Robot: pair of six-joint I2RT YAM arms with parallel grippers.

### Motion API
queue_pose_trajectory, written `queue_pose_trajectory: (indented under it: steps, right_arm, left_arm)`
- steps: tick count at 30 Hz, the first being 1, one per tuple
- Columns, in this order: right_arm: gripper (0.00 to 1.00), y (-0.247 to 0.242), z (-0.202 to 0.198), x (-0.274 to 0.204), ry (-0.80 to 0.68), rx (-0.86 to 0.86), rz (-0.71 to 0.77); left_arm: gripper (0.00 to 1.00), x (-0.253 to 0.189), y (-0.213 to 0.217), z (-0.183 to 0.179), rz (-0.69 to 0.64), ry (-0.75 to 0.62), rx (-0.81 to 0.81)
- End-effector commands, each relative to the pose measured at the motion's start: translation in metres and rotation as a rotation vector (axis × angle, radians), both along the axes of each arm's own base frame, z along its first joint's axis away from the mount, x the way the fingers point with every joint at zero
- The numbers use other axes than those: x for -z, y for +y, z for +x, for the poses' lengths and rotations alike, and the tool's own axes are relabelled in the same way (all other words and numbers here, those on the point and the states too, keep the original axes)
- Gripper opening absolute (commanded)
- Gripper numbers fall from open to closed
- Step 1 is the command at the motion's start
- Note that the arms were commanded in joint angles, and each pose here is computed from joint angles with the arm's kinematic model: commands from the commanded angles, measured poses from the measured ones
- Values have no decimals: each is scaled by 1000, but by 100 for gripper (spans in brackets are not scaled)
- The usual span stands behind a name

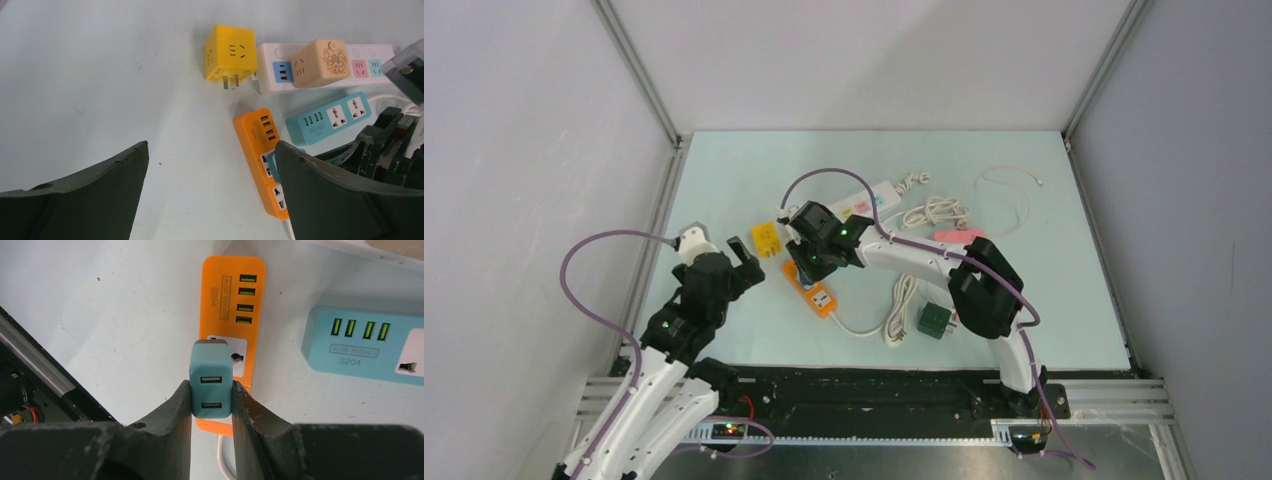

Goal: Insert the plug
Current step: Insert the plug into the socket.

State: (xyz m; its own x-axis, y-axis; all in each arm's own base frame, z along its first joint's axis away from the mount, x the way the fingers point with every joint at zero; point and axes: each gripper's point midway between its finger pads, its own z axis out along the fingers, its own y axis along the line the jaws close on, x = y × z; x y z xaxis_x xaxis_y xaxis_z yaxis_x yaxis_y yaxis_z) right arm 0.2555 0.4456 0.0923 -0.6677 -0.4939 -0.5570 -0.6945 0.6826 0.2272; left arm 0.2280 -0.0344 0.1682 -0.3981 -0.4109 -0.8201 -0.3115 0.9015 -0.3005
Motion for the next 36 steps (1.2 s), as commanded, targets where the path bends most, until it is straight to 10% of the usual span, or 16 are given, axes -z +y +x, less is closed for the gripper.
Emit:
queue_pose_trajectory:
  steps: [1, 36]
  right_arm:
    - [0, 4, 7, -6, -30, 3, -10]
    - [0, -2, -1, 23, -88, 7, -207]
  left_arm:
    - [100, -3, 4, 2, -32, -7, -53]
    - [100, -4, 33, -5, 34, -17, -193]
